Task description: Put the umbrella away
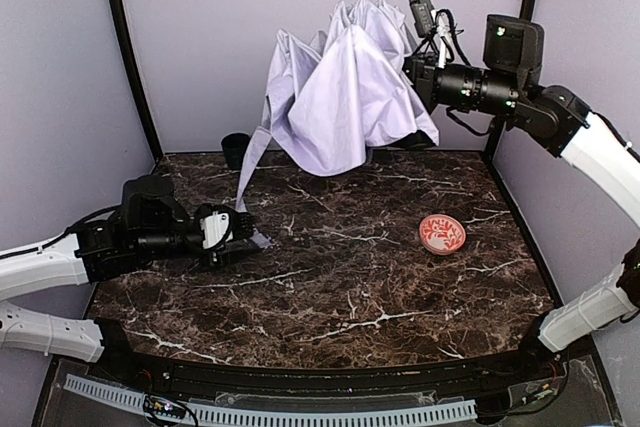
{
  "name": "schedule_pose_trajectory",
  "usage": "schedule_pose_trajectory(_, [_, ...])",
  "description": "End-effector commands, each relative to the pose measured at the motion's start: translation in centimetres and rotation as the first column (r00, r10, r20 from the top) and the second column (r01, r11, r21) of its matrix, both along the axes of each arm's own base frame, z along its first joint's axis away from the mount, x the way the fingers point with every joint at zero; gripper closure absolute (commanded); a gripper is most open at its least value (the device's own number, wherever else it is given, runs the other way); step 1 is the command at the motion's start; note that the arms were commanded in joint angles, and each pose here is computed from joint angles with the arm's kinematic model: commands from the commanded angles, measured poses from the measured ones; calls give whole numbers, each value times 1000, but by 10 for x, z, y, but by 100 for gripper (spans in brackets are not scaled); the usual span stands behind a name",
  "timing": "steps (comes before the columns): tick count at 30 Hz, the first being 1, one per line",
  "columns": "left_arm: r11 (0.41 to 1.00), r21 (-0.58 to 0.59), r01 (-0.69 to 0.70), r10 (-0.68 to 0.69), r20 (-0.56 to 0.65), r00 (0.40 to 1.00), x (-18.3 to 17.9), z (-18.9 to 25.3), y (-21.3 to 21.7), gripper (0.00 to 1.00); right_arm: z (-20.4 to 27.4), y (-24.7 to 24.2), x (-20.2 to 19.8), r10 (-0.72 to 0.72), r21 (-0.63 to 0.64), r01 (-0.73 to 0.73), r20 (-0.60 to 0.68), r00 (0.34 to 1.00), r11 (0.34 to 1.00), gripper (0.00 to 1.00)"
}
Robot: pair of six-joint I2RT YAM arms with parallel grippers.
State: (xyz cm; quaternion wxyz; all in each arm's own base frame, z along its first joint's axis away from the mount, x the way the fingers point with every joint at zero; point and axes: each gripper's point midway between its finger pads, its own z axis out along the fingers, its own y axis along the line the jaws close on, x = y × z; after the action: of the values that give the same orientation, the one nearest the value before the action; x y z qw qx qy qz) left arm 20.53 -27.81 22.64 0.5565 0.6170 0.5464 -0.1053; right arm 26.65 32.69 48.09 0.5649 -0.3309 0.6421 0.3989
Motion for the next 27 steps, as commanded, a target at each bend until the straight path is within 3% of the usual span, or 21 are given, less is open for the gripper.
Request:
schedule_pose_trajectory(1, [989, -55, 134, -143, -246, 959, -47, 20, -3, 41, 24, -8, -27, 108, -53, -101, 159, 981, 994, 100])
schedule_pose_trajectory(5, [979, -101, 176, -200, -342, 918, -79, 34, 7, 35, 7, -4, -31, 172, -182, -142, 163, 971, 973, 100])
schedule_pose_trajectory(9, [971, -168, 170, -216, -321, 922, -90, 47, 18, 30, -7, -5, -8, 100, -276, -52, 165, 981, 960, 100])
schedule_pose_trajectory(14, [971, -237, -44, -13, -232, 973, -49, 56, 27, 32, -19, -5, 21, -6, -305, 48, 138, 990, 951, 100])
schedule_pose_trajectory(17, [962, -261, -85, 19, -245, 969, -39, 53, 22, 33, -25, -10, 46, -112, -328, 151, 134, 985, 932, 100])
schedule_pose_trajectory(24, [966, -238, -100, 36, -260, 965, -30, 47, 15, 32, -46, -41, 131, -368, -391, 400, 157, 917, 829, 100])
schedule_pose_trajectory(27, [968, -229, -100, 40, -252, 967, -27, 52, 13, 32, -34, -76, 172, -533, -395, 590, 255, 807, 704, 100])
